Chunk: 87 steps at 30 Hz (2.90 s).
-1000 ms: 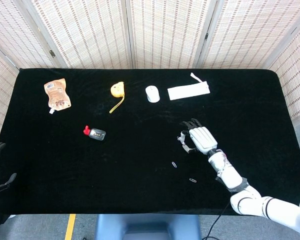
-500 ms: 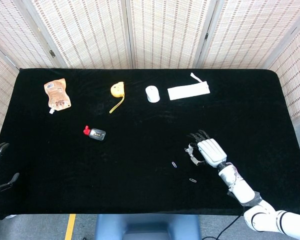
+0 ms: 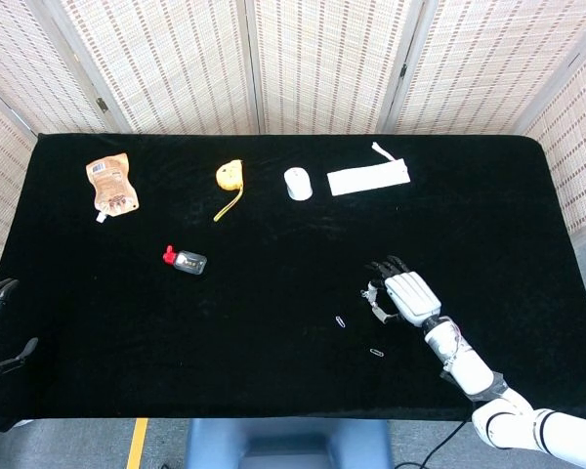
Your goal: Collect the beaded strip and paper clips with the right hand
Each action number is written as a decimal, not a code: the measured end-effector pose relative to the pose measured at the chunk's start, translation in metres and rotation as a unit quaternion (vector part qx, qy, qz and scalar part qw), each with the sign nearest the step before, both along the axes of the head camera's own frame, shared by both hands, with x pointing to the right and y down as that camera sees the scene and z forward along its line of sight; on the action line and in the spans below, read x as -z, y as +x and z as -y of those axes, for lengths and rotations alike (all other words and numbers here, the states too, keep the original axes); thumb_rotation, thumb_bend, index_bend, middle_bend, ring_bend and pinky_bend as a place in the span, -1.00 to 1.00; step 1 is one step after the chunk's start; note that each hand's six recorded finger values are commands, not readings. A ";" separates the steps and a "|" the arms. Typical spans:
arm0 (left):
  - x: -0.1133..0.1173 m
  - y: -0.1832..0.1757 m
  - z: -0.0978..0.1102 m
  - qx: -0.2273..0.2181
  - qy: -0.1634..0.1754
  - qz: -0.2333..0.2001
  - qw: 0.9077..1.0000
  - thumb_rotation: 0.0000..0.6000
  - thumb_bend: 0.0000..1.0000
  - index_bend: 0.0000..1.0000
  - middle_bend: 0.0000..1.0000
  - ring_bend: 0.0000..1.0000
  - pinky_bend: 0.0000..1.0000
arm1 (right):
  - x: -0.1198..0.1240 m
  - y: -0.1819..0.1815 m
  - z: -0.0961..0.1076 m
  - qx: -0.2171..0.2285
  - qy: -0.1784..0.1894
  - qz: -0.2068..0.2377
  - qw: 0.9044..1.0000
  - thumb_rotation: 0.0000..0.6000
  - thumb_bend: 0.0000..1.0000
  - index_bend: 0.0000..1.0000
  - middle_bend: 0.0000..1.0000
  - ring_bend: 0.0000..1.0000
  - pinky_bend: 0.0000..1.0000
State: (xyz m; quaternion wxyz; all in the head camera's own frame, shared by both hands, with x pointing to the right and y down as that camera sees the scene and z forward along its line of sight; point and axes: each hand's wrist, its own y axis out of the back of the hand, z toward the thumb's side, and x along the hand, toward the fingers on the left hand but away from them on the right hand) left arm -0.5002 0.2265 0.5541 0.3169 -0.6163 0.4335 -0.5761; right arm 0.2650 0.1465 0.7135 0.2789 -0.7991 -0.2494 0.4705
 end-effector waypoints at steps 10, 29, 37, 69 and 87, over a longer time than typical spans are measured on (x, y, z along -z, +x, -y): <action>0.000 0.000 0.000 0.000 0.001 0.000 1.000 1.00 -0.28 -0.97 -0.77 -0.70 -0.88 | 0.005 0.005 0.004 -0.013 0.006 0.011 1.000 1.00 -0.18 0.63 -0.66 -0.72 -1.00; -0.002 0.001 0.000 -0.001 -0.002 0.004 1.000 1.00 -0.28 -0.97 -0.77 -0.70 -0.88 | 0.029 0.030 0.012 -0.041 0.037 0.022 0.998 1.00 -0.18 0.63 -0.66 -0.72 -1.00; -0.005 0.003 0.000 -0.004 -0.005 0.009 1.000 1.00 -0.28 -0.97 -0.77 -0.70 -0.88 | 0.050 0.075 0.006 -0.073 0.079 -0.011 0.994 1.00 -0.18 0.63 -0.66 -0.72 -1.00; -0.018 0.013 0.004 -0.023 -0.024 0.019 0.999 1.00 -0.28 -0.97 -0.77 -0.70 -0.88 | 0.045 0.187 -0.059 -0.129 0.099 -0.128 0.978 1.00 -0.28 -1.00 -1.00 -1.00 -1.00; -0.014 0.016 0.002 -0.027 -0.014 0.020 0.999 1.00 -0.28 -0.97 -0.77 -0.70 -0.88 | 0.122 0.168 -0.053 -0.141 0.151 -0.189 0.960 1.00 -0.32 -0.87 -1.00 -1.00 -1.00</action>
